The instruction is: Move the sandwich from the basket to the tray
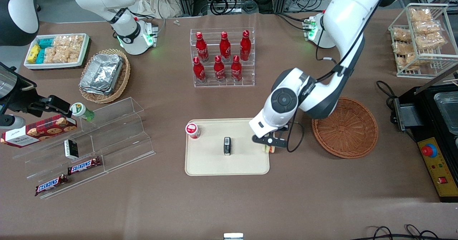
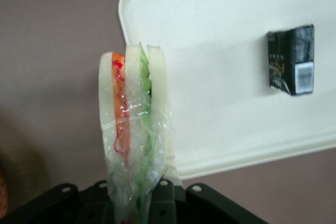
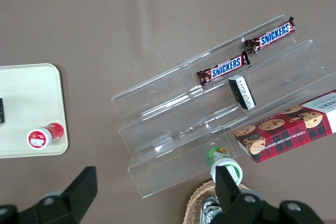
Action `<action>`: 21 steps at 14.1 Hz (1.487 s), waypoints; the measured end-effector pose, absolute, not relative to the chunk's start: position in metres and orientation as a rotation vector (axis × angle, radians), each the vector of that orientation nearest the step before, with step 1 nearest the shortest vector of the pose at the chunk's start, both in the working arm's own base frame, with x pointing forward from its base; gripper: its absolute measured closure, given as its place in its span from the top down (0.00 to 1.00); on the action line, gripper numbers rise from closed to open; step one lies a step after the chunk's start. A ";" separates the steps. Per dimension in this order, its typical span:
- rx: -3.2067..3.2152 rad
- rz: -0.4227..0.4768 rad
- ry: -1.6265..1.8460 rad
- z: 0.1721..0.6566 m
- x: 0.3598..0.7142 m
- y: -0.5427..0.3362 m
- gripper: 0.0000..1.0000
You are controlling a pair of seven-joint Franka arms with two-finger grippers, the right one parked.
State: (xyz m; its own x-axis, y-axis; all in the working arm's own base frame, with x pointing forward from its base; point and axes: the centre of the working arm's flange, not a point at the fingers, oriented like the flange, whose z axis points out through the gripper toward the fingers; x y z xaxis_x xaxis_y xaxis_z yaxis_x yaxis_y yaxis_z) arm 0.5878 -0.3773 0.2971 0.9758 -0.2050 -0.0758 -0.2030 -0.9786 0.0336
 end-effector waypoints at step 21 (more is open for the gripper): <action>3.100 -0.005 0.014 0.395 0.620 -0.360 1.00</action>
State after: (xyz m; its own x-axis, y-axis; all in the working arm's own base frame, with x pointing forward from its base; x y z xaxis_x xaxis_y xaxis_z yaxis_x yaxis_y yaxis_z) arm 0.6198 -0.3599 0.3948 1.0000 0.0088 -0.0035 0.0090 -0.9991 0.0411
